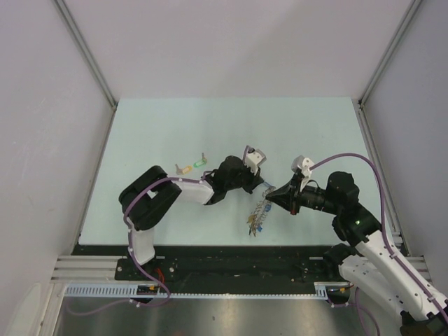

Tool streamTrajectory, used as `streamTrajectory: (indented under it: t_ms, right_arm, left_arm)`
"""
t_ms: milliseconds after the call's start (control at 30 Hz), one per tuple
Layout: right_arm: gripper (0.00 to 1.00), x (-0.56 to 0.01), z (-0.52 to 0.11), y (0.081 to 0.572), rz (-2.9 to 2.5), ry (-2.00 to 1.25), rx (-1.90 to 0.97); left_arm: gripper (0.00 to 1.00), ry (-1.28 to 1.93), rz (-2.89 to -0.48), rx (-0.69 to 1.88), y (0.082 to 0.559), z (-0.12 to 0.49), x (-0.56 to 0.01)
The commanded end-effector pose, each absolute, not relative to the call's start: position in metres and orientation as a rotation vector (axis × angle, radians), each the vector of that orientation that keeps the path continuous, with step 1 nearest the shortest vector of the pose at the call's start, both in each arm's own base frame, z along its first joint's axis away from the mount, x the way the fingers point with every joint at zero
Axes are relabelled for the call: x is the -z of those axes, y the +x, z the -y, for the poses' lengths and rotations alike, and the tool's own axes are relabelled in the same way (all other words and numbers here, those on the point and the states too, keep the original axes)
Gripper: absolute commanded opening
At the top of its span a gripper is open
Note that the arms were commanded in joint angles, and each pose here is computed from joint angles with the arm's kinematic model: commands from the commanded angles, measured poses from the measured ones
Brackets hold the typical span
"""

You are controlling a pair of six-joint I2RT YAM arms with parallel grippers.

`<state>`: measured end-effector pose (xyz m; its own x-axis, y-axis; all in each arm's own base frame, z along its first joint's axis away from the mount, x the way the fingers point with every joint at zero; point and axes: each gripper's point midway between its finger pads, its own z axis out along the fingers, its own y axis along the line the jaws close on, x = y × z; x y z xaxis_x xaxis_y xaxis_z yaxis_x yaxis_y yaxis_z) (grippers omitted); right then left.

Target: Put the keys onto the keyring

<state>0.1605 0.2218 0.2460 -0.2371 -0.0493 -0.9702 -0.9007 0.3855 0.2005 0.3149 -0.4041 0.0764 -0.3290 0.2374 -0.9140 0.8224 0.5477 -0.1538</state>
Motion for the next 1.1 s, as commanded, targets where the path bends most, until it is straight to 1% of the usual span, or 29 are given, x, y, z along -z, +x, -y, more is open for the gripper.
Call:
streamTrajectory:
  t_ms: [0,200,300,333,533,633,667,700,767,800,833,867,900,933,967,1000,1033,1067]
  right_arm:
    - [0.00,-0.276,-0.223,0.165,-1.509,-0.870,-0.998]
    - [0.00,-0.274,-0.226,0.169,-1.517,-0.872,-1.003]
    - [0.00,-0.273,-0.228,0.171,-1.516,-0.874,-1.006]
    - [0.00,-0.274,-0.228,0.171,-1.516,-0.875,-1.007]
    - [0.00,-0.271,-0.234,0.172,-1.520,-0.893,-1.039]
    - [0.00,-0.267,-0.237,0.174,-1.536,-0.905,-1.052]
    - [0.00,-0.269,-0.238,0.174,-1.526,-0.912,-1.054]
    - [0.00,-0.266,-0.241,0.176,-1.539,-0.914,-1.061]
    - [0.00,-0.269,-0.244,0.177,-1.524,-0.927,-1.070]
    - [0.00,-0.266,-0.248,0.179,-1.534,-0.938,-1.079]
    - [0.00,-0.265,-0.250,0.180,-1.536,-0.944,-1.081]
    - [0.00,-0.265,-0.252,0.181,-1.526,-0.955,-1.074]
    - [0.00,-0.266,-0.255,0.181,-1.520,-0.968,-1.077]
    - [0.00,-0.261,-0.258,0.183,-1.535,-0.977,-1.082]
    - [0.00,-0.258,-0.260,0.185,-1.543,-0.985,-1.084]
    - [0.00,-0.264,-0.263,0.188,-1.513,-0.991,-1.080]
    - [0.00,-0.261,-0.266,0.190,-1.524,-0.996,-1.089]
    - [0.00,-0.263,-0.268,0.192,-1.512,-1.001,-1.092]
  left_arm:
    - [0.01,0.745,-1.781,0.894,0.311,0.406,-0.078]
    - [0.08,0.633,-1.830,0.917,0.298,0.388,-0.057]
    - [0.18,0.595,-1.836,0.921,0.292,0.379,-0.053]
    - [0.23,0.577,-1.833,0.920,0.292,0.376,-0.056]
    - [0.41,0.515,-1.797,0.934,0.284,0.358,-0.064]
    - [0.50,0.458,-1.738,0.946,0.285,0.339,-0.088]
    - [0.52,0.447,-1.695,0.958,0.284,0.334,-0.106]
    - [0.57,0.438,-1.696,0.949,0.281,0.324,-0.109]
    - [0.62,0.444,-1.703,0.933,0.282,0.308,-0.114]
    - [0.68,0.438,-1.654,0.926,0.285,0.297,-0.136]
    - [0.70,0.452,-1.646,0.920,0.285,0.292,-0.142]
    - [0.72,0.474,-1.690,0.907,0.281,0.287,-0.139]
    - [0.75,0.501,-1.626,0.871,0.284,0.280,-0.162]
    - [0.77,0.527,-1.606,0.848,0.284,0.277,-0.173]
    - [0.79,0.571,-1.659,0.820,0.279,0.274,-0.165]
    - [0.80,0.629,-1.586,0.801,0.279,0.275,-0.193]
    - [0.80,0.669,-1.580,0.796,0.278,0.274,-0.201]
    - [0.80,0.719,-1.635,0.789,0.273,0.272,-0.194]
